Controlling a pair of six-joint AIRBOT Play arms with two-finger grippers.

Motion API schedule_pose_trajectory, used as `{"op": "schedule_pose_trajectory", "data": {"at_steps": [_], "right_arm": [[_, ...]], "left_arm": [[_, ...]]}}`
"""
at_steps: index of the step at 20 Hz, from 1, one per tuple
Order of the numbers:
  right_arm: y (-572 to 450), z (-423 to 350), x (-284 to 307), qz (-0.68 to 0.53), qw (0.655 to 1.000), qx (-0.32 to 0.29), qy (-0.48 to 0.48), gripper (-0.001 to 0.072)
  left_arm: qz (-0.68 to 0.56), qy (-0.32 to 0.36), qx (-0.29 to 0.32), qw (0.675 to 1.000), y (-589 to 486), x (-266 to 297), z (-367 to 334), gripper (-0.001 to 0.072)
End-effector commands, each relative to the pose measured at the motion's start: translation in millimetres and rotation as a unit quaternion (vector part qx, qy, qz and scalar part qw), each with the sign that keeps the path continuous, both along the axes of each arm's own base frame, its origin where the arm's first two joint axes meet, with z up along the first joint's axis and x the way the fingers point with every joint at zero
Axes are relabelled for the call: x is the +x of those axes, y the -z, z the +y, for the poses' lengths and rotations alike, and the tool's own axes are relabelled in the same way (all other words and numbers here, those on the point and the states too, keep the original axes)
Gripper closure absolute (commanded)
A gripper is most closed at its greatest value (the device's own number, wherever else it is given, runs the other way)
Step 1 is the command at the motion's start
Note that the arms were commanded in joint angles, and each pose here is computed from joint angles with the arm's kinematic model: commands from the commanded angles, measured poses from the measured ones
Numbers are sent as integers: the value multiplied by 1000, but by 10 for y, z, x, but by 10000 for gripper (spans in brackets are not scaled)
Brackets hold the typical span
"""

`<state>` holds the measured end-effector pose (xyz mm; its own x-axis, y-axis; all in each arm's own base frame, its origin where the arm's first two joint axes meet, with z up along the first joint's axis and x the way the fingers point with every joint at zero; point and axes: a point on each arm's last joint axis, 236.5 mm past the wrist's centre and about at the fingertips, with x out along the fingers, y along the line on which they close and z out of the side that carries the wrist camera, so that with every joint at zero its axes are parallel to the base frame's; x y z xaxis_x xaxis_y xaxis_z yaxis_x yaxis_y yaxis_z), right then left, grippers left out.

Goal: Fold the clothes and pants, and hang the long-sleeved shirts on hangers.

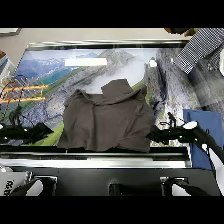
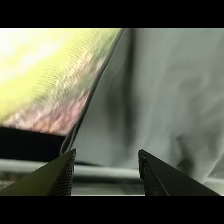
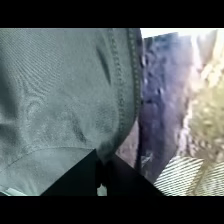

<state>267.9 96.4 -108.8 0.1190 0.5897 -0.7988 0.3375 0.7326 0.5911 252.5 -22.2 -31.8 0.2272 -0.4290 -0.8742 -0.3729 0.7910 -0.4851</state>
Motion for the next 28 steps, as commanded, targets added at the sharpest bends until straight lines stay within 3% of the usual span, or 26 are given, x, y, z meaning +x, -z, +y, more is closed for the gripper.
{"op": "schedule_pose_trajectory", "data": {"at_steps": [1, 10, 15, 17, 20, 24, 28], "right_arm": [[-75, 24, -1, -6, 1000, 4, -2, 678], [-204, 74, -34, -12, 1000, 15, -9, 677], [-293, 75, -1, -25, 1000, 15, -2, 678], [-366, 70, 24, -37, 999, 12, 2, 678], [-561, 86, 100, -72, 997, 15, 5, 678], [-1434, 0, 658, -212, 977, -8, -9, 679], [-3174, -29, 1078, -403, 914, -36, -27, 679]], "left_arm": [[32, -6, -29, 999, 308, -263, -148, 250], [37, -23, -17, 999, 627, -327, -123, 250], [47, 8, -42, 998, 746, -278, -408, 263], [46, 18, -41, 998, 757, -280, -464, 699], [22, 11, -51, 998, 609, -92, -481, 692], [-111, 13, -38, 993, -268, 681, -368, 692], [-348, 32, 33, 936, -2238, 1262, -210, 693]]}}
